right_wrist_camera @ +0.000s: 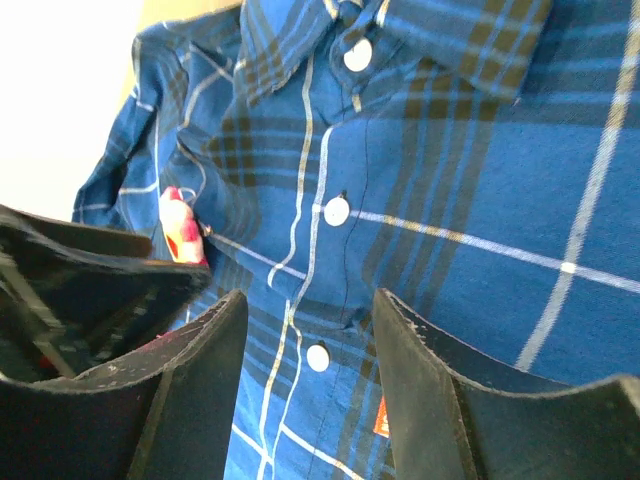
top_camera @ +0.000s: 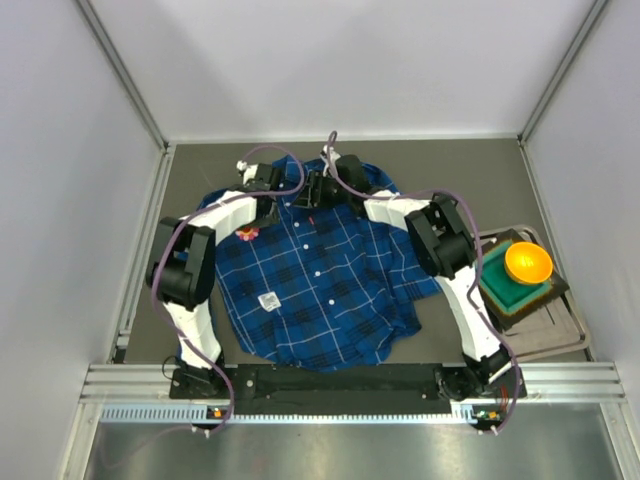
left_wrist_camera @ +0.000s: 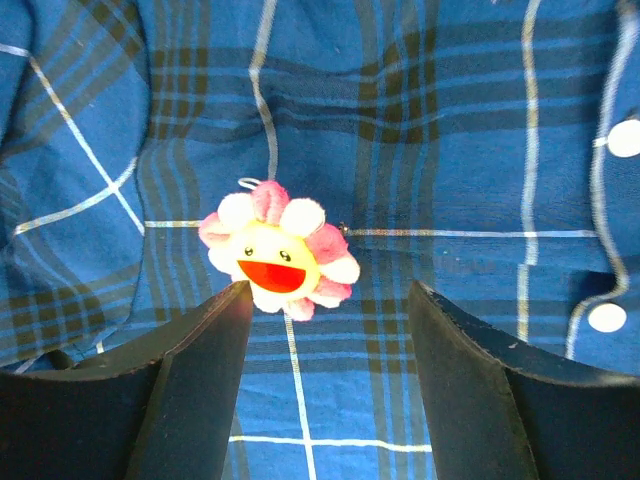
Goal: Remove the brooch from the garment
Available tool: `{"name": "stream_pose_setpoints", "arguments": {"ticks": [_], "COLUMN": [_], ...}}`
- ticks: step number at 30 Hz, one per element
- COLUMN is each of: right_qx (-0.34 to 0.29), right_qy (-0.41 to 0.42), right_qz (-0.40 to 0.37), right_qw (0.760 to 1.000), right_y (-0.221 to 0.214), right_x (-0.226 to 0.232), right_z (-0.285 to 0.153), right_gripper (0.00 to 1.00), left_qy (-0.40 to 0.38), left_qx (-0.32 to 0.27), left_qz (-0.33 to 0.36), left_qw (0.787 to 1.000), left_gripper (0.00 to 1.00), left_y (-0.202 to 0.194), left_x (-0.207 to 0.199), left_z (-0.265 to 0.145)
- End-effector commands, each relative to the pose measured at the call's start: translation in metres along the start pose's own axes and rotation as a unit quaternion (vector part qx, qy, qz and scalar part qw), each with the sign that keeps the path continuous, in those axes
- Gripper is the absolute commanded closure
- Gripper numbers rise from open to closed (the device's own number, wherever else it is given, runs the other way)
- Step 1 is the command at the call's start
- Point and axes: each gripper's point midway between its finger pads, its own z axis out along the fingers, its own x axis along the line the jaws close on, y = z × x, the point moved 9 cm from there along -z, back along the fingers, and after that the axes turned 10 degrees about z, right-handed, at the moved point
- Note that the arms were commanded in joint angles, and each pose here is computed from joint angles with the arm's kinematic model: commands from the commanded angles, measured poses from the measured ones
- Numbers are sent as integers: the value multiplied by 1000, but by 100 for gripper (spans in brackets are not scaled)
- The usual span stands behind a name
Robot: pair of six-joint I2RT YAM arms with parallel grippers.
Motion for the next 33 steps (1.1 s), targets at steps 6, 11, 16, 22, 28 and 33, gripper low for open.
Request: {"name": "stream_pose_setpoints", "arguments": {"ticks": [6,11,16,22,28,33], "right_qx": [-53,-53,-43,-38,-29,-24], "right_qy": [60,68,71,75,81,79], "right_qz": [-40,-44,-52,-58,-58,-51], "right_qw": [996,995,995,995,995,995], "right_y": [32,31,24,20,17,16], "right_x": [47,52,57,60,64,60], "right_z": [-23,-24,-18,-15,-10,-7], "right_gripper": [47,47,47,47,47,47], "left_qy": [78,90,101,96,56,-6], "left_qx": [22,23,19,12,11,19], "left_qz": [45,51,56,59,56,53], "left_qw": [996,994,993,994,997,998], "left_gripper": [40,43,53,71,100,100], "left_y": [-8,-11,-6,-1,3,8], "left_x": [-7,-6,-9,-12,-16,-26], "left_z": [12,18,25,25,17,12]}}
